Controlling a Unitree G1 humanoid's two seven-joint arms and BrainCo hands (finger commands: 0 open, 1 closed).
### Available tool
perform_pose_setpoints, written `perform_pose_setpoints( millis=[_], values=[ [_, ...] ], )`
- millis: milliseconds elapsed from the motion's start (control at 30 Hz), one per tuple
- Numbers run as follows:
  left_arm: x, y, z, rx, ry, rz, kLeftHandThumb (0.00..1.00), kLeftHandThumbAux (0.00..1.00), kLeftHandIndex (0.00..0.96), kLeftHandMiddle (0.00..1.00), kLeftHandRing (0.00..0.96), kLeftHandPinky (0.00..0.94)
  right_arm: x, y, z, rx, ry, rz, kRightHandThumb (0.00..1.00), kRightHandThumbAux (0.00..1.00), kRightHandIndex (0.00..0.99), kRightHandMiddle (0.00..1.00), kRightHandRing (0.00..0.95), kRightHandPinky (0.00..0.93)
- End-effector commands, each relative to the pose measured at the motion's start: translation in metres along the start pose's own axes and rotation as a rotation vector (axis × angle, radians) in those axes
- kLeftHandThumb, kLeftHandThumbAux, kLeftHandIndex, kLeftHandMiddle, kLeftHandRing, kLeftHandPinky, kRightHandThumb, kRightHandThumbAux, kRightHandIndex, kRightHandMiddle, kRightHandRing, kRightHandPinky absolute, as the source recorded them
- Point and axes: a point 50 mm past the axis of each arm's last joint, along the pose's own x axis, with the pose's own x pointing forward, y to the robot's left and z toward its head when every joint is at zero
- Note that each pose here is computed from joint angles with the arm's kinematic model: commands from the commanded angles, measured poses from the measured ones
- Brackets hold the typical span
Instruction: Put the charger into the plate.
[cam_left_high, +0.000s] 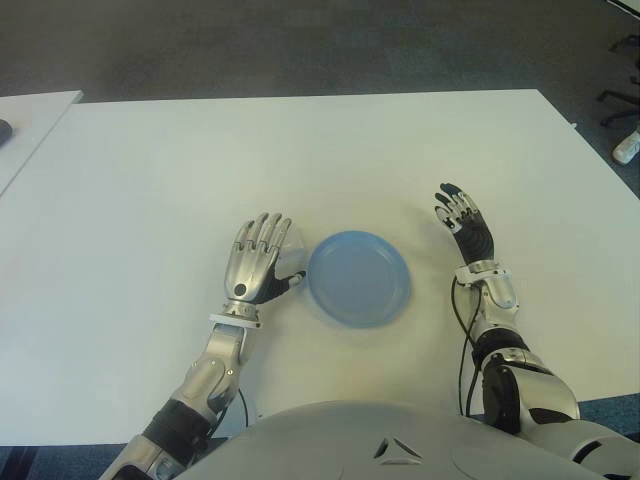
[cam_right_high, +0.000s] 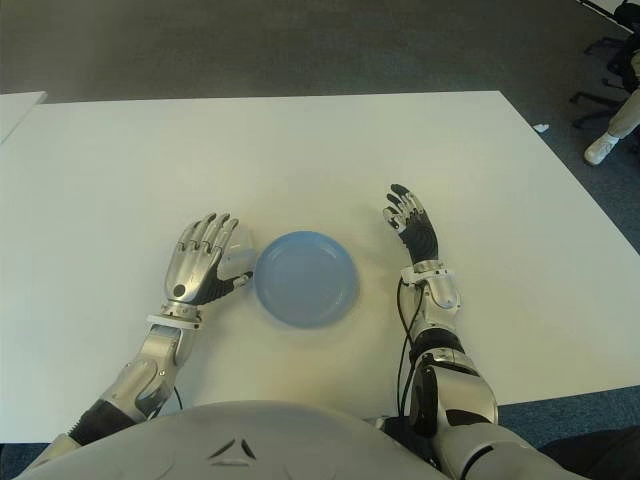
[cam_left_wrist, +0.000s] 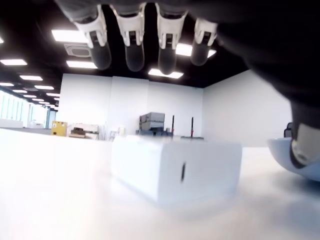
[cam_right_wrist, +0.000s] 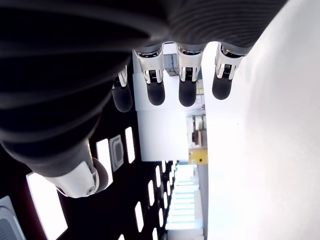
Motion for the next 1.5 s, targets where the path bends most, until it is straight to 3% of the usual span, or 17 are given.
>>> perform_pose_setpoints(
  millis=[33, 767, 1000, 1500],
  values=[
    [0.002, 0.014, -0.003, 0.023, -0.015, 0.027, 0.231, 0.443, 0.122, 0.126, 0.109, 0.137, -0.031, 0.011, -0.036, 0.090, 0.154, -0.030, 0.248, 0.666, 0.121, 0.101, 0.080, 0.065],
    [0.005, 0.036, -0.039, 0.122, -0.010, 0.022, 0.131, 0.392, 0.088, 0.113, 0.101, 0.124, -0.035, 0.011, -0.036, 0.088, 0.148, -0.029, 0.248, 0.666, 0.121, 0.101, 0.080, 0.065],
    [0.012, 0.034, -0.067, 0.149, 0.030, -0.074, 0.128, 0.364, 0.086, 0.100, 0.093, 0.123, -0.036, 0.010, -0.036, 0.088, 0.146, -0.029, 0.248, 0.666, 0.121, 0.101, 0.080, 0.065],
    [0.014, 0.027, -0.092, 0.080, 0.114, -0.238, 0.267, 0.325, 0.103, 0.086, 0.074, 0.106, -0.037, 0.008, -0.035, 0.087, 0.143, -0.029, 0.248, 0.666, 0.121, 0.101, 0.080, 0.065]
  ],
)
